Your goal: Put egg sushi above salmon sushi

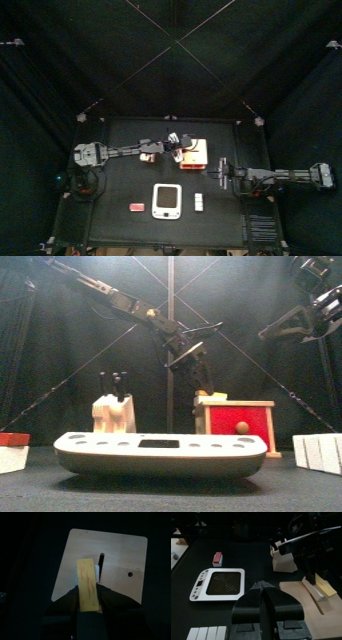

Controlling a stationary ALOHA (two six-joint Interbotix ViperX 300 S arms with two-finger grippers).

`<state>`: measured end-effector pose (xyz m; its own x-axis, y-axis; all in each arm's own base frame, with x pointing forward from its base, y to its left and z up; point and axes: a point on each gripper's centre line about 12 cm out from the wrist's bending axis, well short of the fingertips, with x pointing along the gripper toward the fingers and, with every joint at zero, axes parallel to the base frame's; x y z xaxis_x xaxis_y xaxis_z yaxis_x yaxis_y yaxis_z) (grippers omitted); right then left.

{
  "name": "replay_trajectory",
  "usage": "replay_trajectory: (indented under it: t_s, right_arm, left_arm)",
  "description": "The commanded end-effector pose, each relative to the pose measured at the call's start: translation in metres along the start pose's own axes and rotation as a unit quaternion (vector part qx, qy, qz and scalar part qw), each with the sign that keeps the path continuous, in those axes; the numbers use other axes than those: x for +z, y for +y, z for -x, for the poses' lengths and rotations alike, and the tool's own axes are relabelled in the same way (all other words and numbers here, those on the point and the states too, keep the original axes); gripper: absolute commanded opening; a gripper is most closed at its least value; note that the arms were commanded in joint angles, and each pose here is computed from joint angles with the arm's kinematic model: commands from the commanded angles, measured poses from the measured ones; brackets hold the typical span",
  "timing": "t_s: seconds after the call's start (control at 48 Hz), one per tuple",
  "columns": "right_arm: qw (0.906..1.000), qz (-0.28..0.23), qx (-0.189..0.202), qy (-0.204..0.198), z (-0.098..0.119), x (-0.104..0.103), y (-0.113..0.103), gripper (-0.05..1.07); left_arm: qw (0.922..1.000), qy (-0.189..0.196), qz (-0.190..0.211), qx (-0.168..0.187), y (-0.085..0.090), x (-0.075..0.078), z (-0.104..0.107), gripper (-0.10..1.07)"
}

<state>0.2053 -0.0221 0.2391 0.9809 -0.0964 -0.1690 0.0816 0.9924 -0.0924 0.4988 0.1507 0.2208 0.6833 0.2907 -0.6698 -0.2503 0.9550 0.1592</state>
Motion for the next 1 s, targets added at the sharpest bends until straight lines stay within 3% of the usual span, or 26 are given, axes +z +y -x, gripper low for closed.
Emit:
replay_trajectory:
  t_s: [0.0,0.104,0.312,0.458,0.771,0.979]
  right_arm:
    - [0.9999,0.0,-0.002,-0.011,-0.002,0.008,-0.001,0.01]
    - [0.9999,0.001,-0.002,-0.011,-0.002,0.008,-0.001,0.01]
    - [0.9999,0.001,-0.002,-0.011,-0.002,0.008,-0.001,0.01]
    - [0.9999,0.001,-0.002,-0.013,-0.001,0.009,-0.001,0.01]
    - [0.9999,0.001,-0.002,-0.011,-0.002,0.009,-0.001,0.01]
    - [0.9999,0.001,-0.003,-0.011,-0.002,0.009,-0.002,0.01]
  left_arm:
    - [0.9992,-0.04,0.002,0.001,0.001,0.025,0.023,0.56]
    - [0.9988,-0.049,0.0,-0.001,-0.001,0.03,0.031,0.56]
    - [0.9974,-0.071,-0.006,-0.008,-0.01,0.041,0.074,0.56]
    - [0.9972,-0.072,-0.012,-0.016,-0.019,0.035,0.104,0.56]
    - [0.9938,-0.084,-0.039,-0.063,-0.057,-0.007,0.169,0.55]
    - [0.988,-0.095,-0.063,-0.103,-0.082,-0.058,0.197,0.55]
